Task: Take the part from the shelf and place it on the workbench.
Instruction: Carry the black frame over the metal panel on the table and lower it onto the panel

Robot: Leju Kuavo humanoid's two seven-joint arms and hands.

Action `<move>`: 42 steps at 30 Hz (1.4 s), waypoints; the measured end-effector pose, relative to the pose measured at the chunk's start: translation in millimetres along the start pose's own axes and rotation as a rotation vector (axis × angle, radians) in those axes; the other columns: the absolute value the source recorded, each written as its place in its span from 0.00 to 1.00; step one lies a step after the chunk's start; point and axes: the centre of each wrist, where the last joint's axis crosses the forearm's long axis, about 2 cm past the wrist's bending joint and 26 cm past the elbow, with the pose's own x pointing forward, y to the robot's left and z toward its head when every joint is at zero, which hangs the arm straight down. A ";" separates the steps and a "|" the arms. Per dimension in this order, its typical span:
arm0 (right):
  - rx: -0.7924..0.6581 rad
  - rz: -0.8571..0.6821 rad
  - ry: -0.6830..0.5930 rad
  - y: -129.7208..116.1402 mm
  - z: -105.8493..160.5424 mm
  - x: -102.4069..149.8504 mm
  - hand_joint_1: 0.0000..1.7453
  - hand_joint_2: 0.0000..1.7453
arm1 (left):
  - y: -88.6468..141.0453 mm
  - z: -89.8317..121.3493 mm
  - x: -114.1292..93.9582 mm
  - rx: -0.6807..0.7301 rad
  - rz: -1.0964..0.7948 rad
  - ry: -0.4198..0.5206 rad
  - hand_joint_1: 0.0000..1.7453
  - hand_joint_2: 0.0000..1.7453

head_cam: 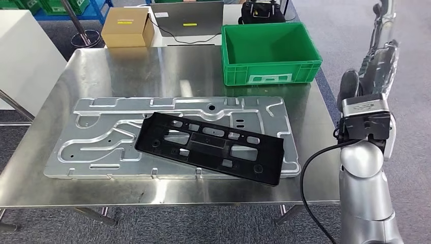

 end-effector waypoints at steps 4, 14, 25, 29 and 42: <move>0.009 -0.010 0.019 3.4 6.1 -2.4 0.00 0.00 | 1.0 -0.5 1.4 0.004 0.008 -0.002 0.00 0.00; 0.026 -0.044 0.029 9.3 22.3 -4.6 0.00 0.00 | 2.6 -0.9 2.3 0.005 0.016 -0.014 0.00 0.00; 0.039 -0.070 -0.003 10.9 24.3 9.8 0.00 0.00 | 1.9 -0.9 2.8 0.005 0.018 0.000 0.00 0.00; 0.046 -0.084 -0.008 14.5 24.8 13.6 0.00 0.00 | 2.2 -0.9 2.6 0.006 0.017 0.000 0.00 0.00; 0.059 -0.137 0.079 22.5 57.3 16.0 0.00 0.00 | 1.8 -1.3 4.5 0.009 0.019 -0.005 0.00 0.00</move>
